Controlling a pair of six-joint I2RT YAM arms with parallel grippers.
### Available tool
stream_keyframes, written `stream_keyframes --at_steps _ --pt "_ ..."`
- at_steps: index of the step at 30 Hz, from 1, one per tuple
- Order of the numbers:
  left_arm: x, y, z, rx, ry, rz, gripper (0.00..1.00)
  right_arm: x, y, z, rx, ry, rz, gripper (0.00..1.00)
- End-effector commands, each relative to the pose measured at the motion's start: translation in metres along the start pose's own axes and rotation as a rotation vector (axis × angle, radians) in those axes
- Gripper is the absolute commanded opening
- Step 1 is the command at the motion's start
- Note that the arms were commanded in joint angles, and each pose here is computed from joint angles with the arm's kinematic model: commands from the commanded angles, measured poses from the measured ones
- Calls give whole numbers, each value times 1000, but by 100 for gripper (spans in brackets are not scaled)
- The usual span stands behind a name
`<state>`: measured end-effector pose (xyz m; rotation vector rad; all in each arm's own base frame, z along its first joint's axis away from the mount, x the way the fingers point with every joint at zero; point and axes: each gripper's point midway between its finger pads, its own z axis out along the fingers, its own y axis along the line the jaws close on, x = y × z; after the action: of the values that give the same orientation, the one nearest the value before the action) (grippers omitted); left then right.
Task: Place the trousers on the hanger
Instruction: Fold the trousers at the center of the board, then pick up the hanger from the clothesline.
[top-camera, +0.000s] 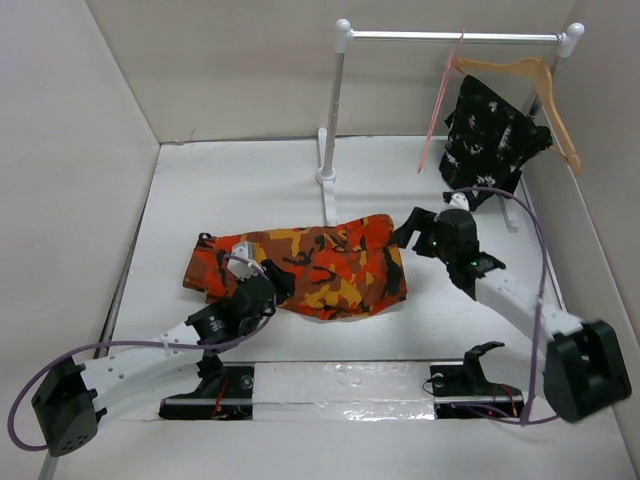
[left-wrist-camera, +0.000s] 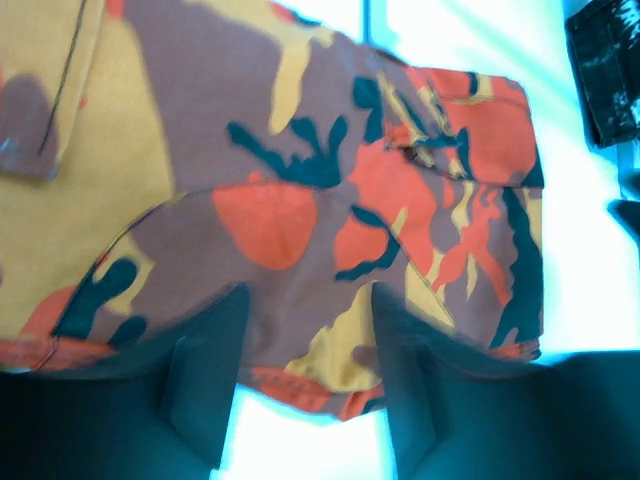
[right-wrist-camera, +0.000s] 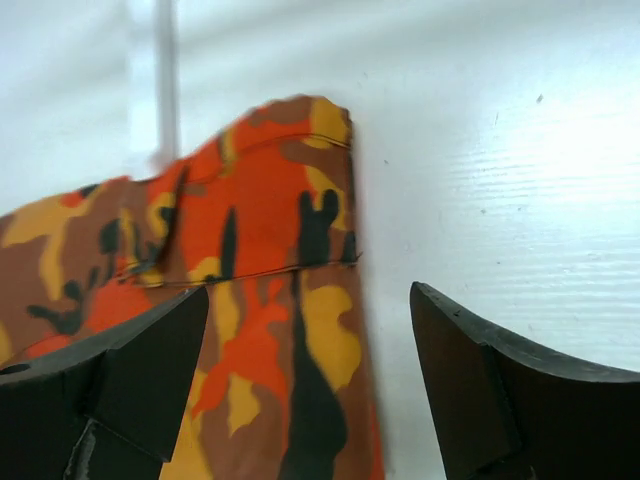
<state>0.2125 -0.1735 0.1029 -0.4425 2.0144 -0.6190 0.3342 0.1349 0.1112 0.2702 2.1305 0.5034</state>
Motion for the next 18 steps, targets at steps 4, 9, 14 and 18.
stream_keyframes --at_steps 4,9,14,18 --pt "-69 -83 -2 164 -203 47 0 -73 47 -98 -114 -247 -91 19" --pt "-86 -123 1 271 -267 145 0 -148 67 -156 -93 -451 -93 0" --pt "-66 -126 10 317 -239 260 0 -232 74 -160 24 -541 -111 33" --pt "-57 -128 4 372 -208 289 25 -280 63 -128 97 -536 -125 71"
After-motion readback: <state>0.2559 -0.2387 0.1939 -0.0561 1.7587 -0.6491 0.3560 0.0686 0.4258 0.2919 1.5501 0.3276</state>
